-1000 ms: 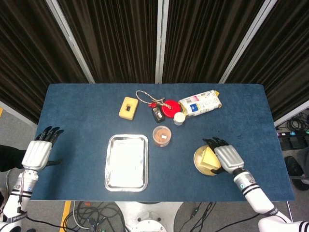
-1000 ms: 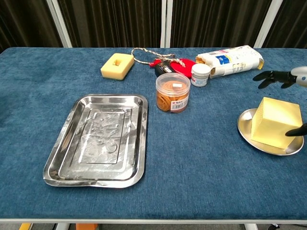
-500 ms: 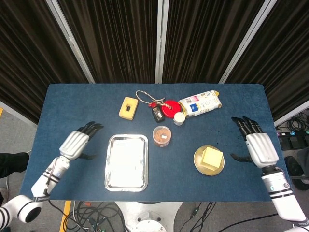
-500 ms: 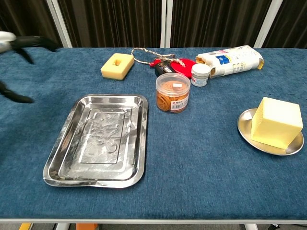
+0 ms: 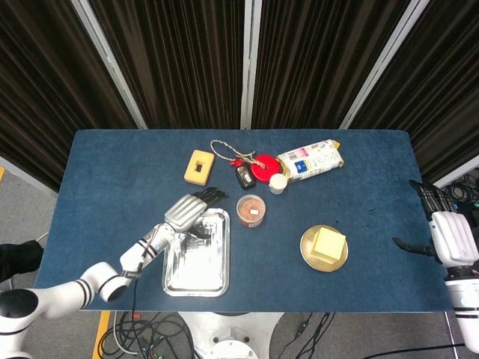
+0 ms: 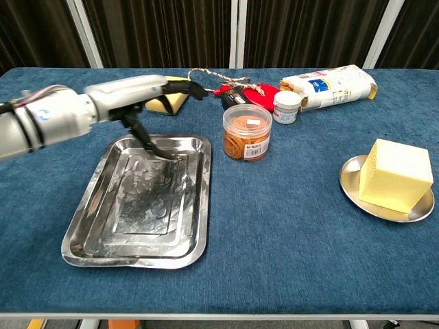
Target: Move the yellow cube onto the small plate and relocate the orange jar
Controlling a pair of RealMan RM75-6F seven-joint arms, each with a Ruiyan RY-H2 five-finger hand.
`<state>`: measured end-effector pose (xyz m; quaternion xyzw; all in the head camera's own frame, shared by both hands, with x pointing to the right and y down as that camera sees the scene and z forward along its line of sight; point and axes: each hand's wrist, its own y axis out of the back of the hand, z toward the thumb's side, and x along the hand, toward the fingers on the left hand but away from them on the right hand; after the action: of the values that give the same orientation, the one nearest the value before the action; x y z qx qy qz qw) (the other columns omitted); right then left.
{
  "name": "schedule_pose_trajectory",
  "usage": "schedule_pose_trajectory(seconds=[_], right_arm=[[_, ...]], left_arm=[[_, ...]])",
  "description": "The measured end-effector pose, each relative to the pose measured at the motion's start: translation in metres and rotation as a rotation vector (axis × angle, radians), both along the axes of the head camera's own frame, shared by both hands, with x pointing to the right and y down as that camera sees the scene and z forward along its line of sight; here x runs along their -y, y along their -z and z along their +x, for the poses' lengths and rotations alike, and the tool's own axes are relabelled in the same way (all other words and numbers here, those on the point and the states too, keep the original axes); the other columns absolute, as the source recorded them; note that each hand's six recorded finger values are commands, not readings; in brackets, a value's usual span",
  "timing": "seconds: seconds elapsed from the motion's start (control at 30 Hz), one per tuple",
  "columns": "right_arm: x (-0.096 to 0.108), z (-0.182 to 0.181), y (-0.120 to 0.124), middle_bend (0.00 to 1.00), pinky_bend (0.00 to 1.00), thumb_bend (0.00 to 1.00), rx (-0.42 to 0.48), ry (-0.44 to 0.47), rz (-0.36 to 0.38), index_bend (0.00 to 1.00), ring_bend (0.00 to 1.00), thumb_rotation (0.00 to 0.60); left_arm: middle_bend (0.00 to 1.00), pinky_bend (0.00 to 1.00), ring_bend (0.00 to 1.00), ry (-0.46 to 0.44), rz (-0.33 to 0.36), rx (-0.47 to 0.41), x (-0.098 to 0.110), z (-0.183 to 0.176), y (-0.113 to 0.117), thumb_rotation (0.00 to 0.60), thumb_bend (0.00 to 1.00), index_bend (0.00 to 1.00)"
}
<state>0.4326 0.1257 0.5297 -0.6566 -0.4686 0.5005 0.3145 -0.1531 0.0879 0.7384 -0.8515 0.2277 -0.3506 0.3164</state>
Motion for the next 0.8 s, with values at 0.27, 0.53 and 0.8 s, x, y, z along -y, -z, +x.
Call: schedule_pose_trajectory(seconds=[0.27,0.53,0.8], right_arm=[[-0.001,0.017,0.0,0.08,0.07,0.01,0.005,-0.033,0.006,0.0,0.0,0.6],[-0.003,0.028,-0.002,0.08,0.07,0.01,0.004,-0.053,0.0,0.0,0.0,0.6],[-0.003,0.035,-0.003,0.08,0.07,0.01,0.004,-0.064,-0.001,0.0,0.0,0.6]], left_arm=[[0.09,0.25,0.05,-0.049,-0.002,-0.032,0.017,0.045,-0.007,0.6,0.01,0.1],[0.09,0.25,0.05,-0.118,0.008,-0.048,0.025,0.082,-0.006,0.6,0.01,0.1],[0.11,0.25,0.05,-0.183,0.011,0.012,0.032,0.097,-0.016,0.6,0.01,0.12]])
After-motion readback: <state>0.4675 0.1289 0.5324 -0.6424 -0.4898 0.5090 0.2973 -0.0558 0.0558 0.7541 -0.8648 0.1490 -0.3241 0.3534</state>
